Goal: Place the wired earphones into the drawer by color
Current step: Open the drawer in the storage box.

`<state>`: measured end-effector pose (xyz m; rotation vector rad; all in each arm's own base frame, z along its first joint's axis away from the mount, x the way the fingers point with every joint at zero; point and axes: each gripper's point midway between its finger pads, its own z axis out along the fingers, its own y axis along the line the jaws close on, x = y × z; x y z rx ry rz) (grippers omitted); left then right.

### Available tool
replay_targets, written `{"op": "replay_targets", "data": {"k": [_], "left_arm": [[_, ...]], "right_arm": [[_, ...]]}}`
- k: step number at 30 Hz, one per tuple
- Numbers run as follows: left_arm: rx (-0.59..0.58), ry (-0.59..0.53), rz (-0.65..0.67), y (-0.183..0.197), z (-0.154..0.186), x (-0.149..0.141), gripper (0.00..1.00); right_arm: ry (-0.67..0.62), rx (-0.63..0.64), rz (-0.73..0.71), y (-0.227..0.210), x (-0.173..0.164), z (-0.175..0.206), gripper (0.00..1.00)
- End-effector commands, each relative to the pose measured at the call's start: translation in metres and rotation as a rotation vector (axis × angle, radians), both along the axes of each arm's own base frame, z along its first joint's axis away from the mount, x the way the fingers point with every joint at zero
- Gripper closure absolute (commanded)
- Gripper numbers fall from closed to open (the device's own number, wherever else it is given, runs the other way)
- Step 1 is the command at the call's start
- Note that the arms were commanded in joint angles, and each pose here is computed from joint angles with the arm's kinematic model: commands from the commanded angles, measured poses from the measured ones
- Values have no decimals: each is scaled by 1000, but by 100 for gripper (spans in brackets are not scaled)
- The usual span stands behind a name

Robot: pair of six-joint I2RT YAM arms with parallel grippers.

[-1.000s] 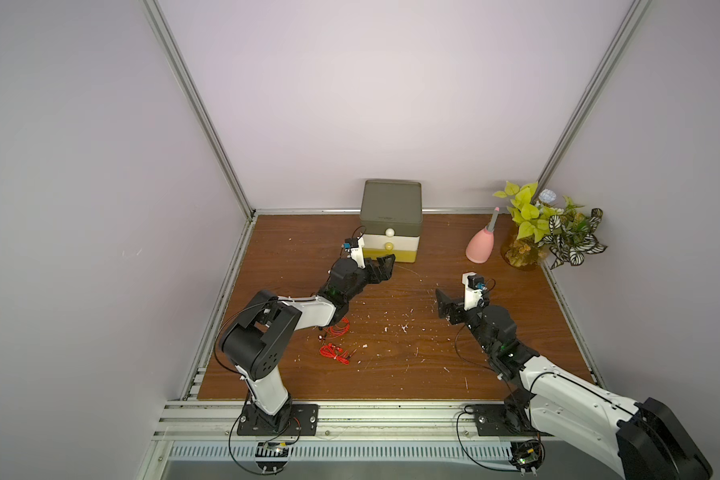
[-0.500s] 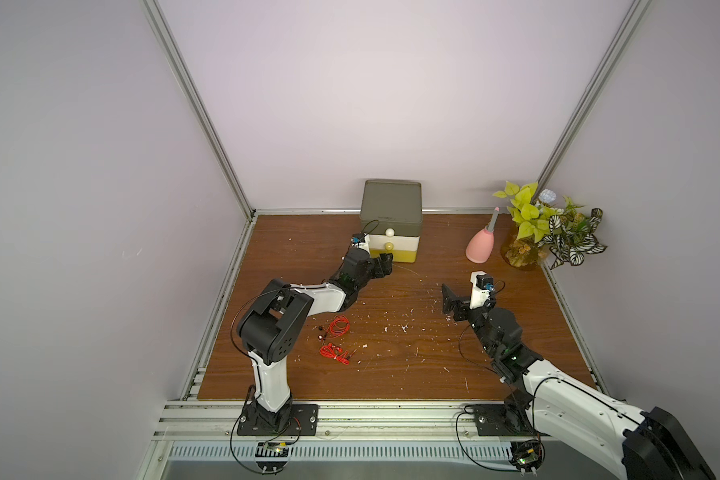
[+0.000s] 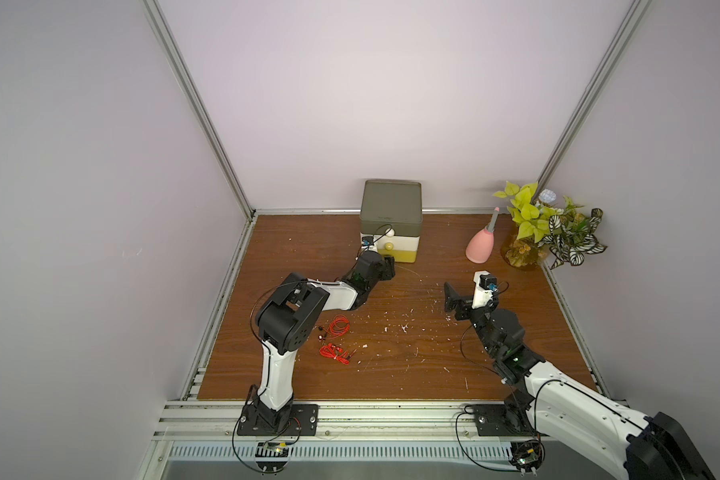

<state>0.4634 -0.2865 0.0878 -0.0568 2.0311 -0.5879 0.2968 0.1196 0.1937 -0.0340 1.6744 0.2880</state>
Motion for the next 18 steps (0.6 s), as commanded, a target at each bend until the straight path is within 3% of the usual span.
{"op": "replay_targets", "data": {"k": [1, 18], "left_arm": [[-28, -23, 17, -4, -1, 2, 37], [-136, -8, 50, -12, -17, 11, 51]], "right_arm": [[-41, 36, -14, -3, 0, 11, 1], [-43, 36, -13, -3, -1, 11, 1]]}}
